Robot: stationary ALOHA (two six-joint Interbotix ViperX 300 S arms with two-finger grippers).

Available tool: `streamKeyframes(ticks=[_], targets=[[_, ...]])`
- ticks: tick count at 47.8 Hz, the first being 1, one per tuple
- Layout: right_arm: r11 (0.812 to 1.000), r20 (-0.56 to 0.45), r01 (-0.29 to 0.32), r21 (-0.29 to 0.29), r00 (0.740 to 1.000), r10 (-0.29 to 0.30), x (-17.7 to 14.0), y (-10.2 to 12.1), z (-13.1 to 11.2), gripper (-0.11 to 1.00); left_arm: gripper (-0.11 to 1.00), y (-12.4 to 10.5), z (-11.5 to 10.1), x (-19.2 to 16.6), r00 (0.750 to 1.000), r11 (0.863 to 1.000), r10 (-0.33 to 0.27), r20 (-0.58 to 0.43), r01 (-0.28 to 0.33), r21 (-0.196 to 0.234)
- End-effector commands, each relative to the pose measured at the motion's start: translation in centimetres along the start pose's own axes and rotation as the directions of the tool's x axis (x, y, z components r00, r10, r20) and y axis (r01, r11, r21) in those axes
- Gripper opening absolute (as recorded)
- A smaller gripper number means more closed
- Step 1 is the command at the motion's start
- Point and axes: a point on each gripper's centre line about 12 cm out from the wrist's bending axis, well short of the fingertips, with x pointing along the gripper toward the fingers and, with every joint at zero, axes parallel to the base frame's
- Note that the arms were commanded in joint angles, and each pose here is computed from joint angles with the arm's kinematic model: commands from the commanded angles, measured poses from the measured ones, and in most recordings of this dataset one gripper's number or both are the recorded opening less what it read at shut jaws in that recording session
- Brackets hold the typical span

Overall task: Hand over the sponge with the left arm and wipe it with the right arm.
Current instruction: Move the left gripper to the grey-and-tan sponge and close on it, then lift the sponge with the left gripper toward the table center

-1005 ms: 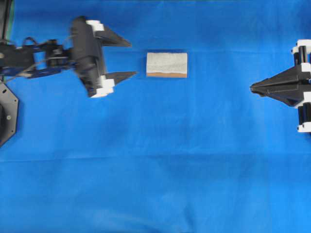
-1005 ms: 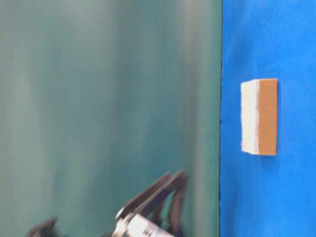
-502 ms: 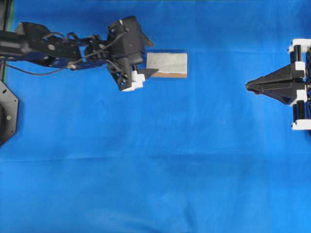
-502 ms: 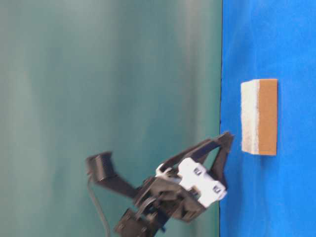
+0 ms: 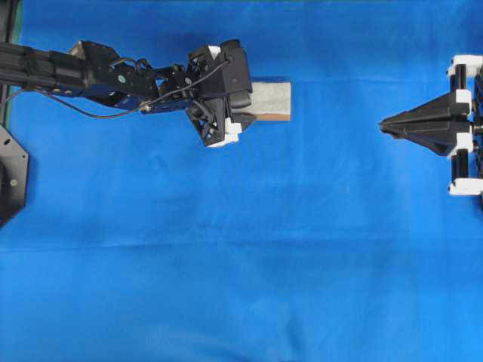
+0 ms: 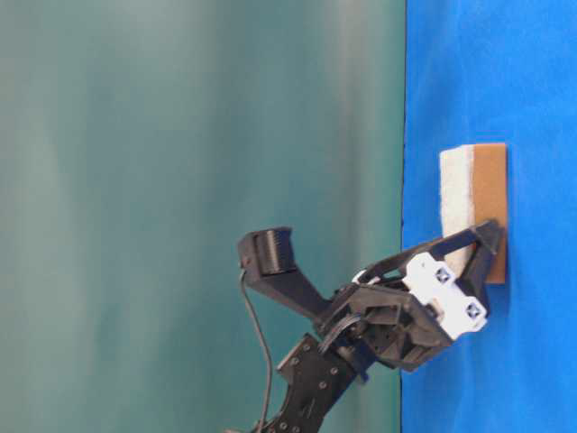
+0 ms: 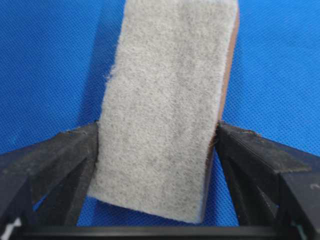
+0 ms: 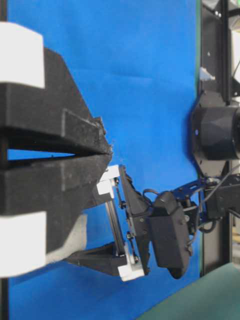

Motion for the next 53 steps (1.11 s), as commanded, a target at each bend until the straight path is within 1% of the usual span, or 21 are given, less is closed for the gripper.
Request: streamKeyframes(ticks=[1, 3, 6, 8, 11, 14, 18, 20, 22, 34, 39, 42, 47, 53], targets=[[1.000, 0.021, 0.005, 0.002, 1.000, -0.005, 0.1, -0.1, 0.8, 0.00, 0.94, 0.4, 1.1, -0.2, 0.999, 1.000, 0.010, 0.031, -0.010, -0.002], [1.000, 0.023, 0.005, 0.002, 1.000, -0.005, 0.1, -0.1, 0.8, 0.00, 0.94, 0.5, 1.1, -0.3, 1.000, 1.000, 0.010, 0.028, -0.010, -0.006], [1.000, 0.023, 0.005, 0.002, 1.000, -0.005, 0.1, -0.1, 0.8, 0.00, 0.94, 0.6, 1.1, -0.3, 1.000, 1.000, 0.009, 0.018, -0.009, -0.029], [1.000, 0.023, 0.004, 0.001, 1.000, -0.004, 0.1, -0.1, 0.8, 0.00, 0.94, 0.6, 1.2, -0.4, 1.000, 0.999, 0.008, 0.006, -0.007, -0.035], [1.000, 0.023, 0.005, 0.002, 1.000, -0.005, 0.1, -0.1, 0.8, 0.00, 0.90, 0.6, 1.2, -0.6, 1.000, 0.999, 0.000, -0.019, -0.001, -0.054], [1.000, 0.025, 0.005, 0.002, 1.000, -0.005, 0.1, -0.1, 0.9, 0.00, 0.77, 0.6, 1.4, -0.9, 0.999, 0.998, -0.005, -0.040, 0.002, -0.070], [1.000, 0.025, 0.005, 0.002, 1.000, -0.005, 0.1, -0.1, 0.9, 0.00, 0.56, 0.5, 2.0, -1.7, 0.999, 0.998, -0.012, -0.052, 0.009, -0.068], [1.000, 0.025, 0.005, 0.002, 1.000, -0.005, 0.1, -0.1, 0.9, 0.00, 0.46, 0.4, 2.6, -2.3, 0.999, 0.998, -0.015, -0.047, 0.012, -0.066], [1.000, 0.025, 0.004, 0.001, 1.000, -0.004, 0.1, -0.1, 0.9, 0.00, 0.42, 0.2, 3.1, -2.8, 0.999, 0.998, -0.020, -0.044, 0.017, -0.063], [1.000, 0.025, 0.007, 0.001, 1.000, -0.007, 0.1, -0.2, 0.9, 0.00, 0.42, -1.4, 7.2, -6.8, 0.998, 0.998, -0.056, 0.023, 0.056, -0.034], [1.000, 0.023, 0.011, 0.003, 1.000, -0.011, 0.2, -0.2, 0.9, 0.00, 0.42, -2.8, 9.1, -8.8, 0.995, 0.996, -0.088, 0.050, 0.089, -0.013], [1.000, 0.021, 0.012, 0.003, 1.000, -0.012, 0.2, -0.3, 0.8, 0.00, 0.42, -3.7, 9.8, -9.7, 0.992, 0.994, -0.108, 0.059, 0.109, -0.015], [1.000, 0.018, 0.015, 0.003, 1.000, -0.015, 0.2, -0.3, 0.8, 0.00, 0.42, -5.2, 10.7, -10.8, 0.987, 0.988, -0.142, 0.073, 0.146, -0.055], [1.000, 0.014, 0.017, 0.003, 1.000, -0.017, 0.3, -0.4, 0.7, 0.00, 0.42, -7.0, 10.8, -11.2, 0.981, 0.974, -0.179, 0.069, 0.186, -0.128]])
